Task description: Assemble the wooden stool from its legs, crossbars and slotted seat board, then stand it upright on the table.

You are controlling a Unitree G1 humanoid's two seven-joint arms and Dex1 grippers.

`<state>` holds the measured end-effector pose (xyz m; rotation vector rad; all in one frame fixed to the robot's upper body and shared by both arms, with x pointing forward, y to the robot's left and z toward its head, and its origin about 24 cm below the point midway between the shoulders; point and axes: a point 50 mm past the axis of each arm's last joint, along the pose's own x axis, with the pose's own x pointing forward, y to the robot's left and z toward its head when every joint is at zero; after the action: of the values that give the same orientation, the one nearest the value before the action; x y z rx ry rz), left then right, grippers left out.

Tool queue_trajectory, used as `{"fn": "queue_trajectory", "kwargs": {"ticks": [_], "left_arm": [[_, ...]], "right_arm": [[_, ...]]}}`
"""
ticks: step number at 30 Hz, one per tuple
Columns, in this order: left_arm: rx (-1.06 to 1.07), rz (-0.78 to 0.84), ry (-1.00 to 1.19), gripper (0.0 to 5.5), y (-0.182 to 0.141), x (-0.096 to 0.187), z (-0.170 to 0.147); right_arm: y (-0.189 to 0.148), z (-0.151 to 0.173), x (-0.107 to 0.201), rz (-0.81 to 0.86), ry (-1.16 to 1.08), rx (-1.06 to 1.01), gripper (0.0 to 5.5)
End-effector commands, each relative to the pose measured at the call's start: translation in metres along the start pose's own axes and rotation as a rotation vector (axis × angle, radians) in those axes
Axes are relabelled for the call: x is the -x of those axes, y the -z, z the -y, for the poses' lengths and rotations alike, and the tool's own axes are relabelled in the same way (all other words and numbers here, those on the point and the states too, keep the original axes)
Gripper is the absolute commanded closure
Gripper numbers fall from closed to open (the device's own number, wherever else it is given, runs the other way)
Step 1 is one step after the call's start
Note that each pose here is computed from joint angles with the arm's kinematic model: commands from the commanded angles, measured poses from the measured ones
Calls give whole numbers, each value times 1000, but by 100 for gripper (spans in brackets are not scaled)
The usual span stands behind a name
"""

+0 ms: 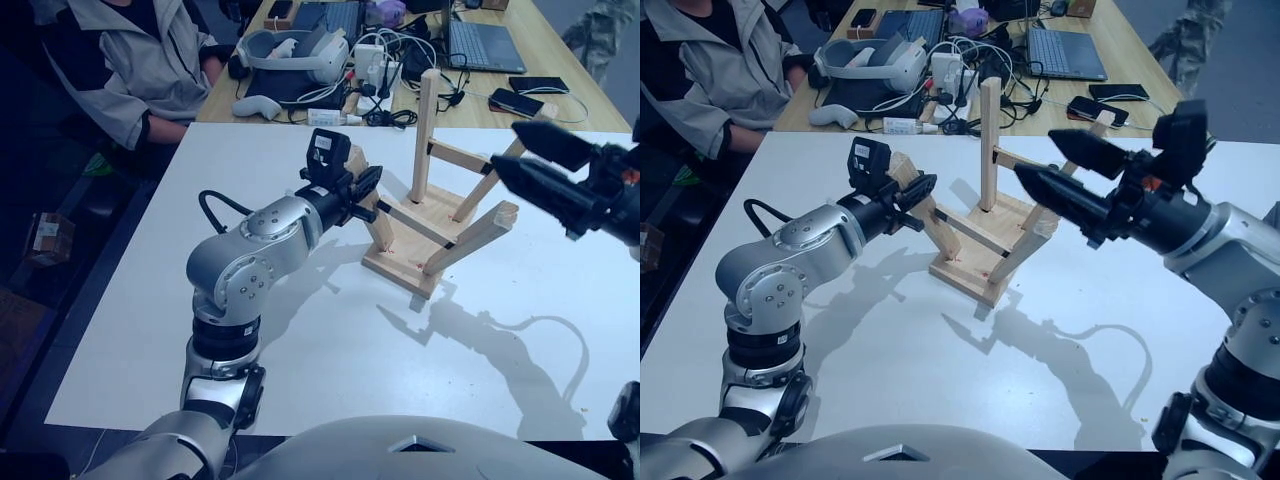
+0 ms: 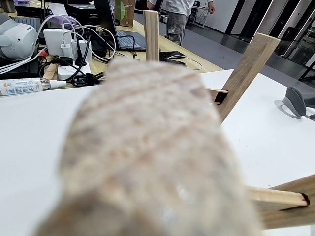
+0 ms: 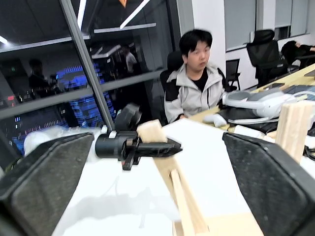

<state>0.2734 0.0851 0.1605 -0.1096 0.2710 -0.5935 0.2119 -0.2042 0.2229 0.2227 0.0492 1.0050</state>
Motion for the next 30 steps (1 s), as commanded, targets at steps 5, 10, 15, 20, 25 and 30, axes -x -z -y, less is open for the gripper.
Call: {"fn": "queue_trajectory", "kwargs": {"ticks": [5,10,15,20,25,30], "left_arm": [[54,-253,-13,449,28,-12,-15],[56,-253,-10,449,27,-11,-14],[62,-217,-12,449,26,-6,-8],[134,-182,-64,420,28,-5,-8],[208,-141,-55,411,22,-4,-3],[214,-102,-35,330,16,0,-1]], "right_arm": [[20,0,5,-159,15,55,62],[42,1,7,-259,18,85,62],[53,6,1,-261,57,118,62],[58,7,-2,-248,79,131,59],[61,9,-3,-247,82,137,59],[64,9,-4,-248,80,138,59]]}}
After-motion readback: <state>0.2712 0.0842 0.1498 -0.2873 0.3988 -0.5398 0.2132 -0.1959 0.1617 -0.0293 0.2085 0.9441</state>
